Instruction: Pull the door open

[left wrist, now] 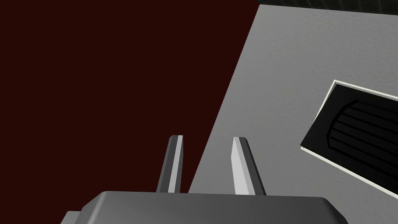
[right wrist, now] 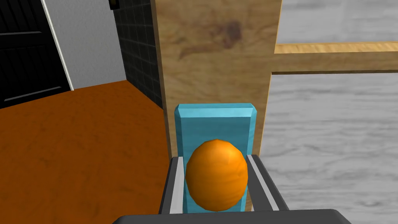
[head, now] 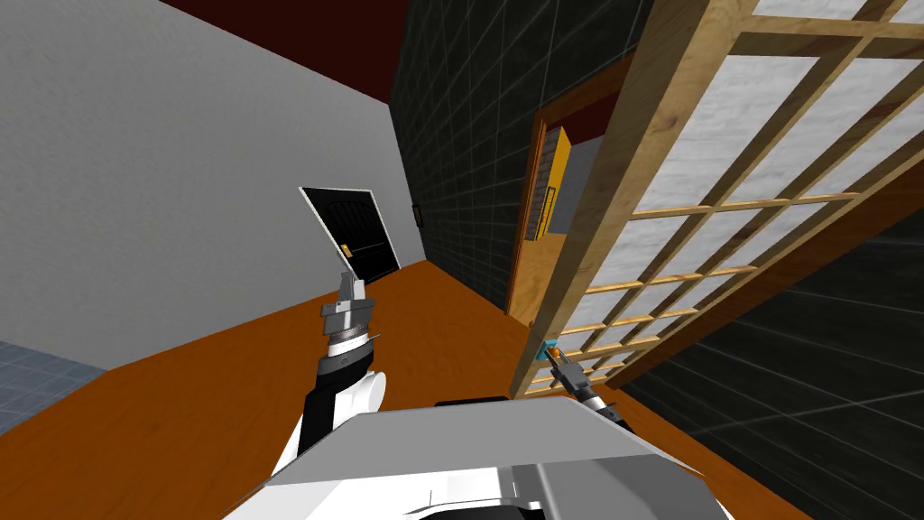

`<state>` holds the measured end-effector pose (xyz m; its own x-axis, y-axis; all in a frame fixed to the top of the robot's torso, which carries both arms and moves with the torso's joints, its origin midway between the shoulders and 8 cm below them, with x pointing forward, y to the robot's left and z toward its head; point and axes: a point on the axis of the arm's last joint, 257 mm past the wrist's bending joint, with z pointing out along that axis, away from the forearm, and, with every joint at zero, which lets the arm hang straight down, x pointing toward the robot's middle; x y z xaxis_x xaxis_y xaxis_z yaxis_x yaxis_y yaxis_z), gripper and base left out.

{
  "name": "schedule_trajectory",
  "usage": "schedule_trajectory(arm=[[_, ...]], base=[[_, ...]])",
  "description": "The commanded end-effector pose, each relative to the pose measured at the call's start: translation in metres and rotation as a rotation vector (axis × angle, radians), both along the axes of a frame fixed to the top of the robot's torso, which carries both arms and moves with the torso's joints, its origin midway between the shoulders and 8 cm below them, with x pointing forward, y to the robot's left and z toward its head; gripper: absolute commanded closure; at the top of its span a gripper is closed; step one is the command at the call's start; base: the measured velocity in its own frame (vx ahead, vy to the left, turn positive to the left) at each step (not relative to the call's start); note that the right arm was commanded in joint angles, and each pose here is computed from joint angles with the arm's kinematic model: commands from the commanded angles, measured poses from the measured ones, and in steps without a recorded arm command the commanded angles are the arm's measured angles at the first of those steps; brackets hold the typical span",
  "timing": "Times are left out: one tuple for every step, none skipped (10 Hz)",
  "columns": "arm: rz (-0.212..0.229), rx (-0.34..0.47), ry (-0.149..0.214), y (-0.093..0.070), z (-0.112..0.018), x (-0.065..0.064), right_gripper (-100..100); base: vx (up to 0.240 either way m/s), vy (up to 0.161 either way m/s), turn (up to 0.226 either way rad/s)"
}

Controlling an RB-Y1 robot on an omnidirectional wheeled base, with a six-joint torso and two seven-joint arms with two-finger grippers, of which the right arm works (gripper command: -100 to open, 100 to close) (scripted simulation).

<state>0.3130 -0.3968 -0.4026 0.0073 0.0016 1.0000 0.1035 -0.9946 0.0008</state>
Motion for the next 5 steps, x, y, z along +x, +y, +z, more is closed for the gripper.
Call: schedule_trajectory(arm=[[0.007,0.001,-0.001,0.0004,0.0002,-0.0028,100],[0.011,0.001,-0.002,0.0001,0.0005,-0.0039,100],[0.015,0.001,-0.003,-0.0003,0.0008,-0.0051,100],[0.019,0.001,-0.004,-0.0006,0.0011,-0.0064,100],[0.022,0.001,-0.005,-0.0009,0.0014,-0.0076,100]], base=[[-0.203,-0.051,0.154],[-0.207,-0.076,0.128],[-0.226,-0.077,0.155],[-0.222,-0.061,0.167],[-0.219,-0.08,0.175]])
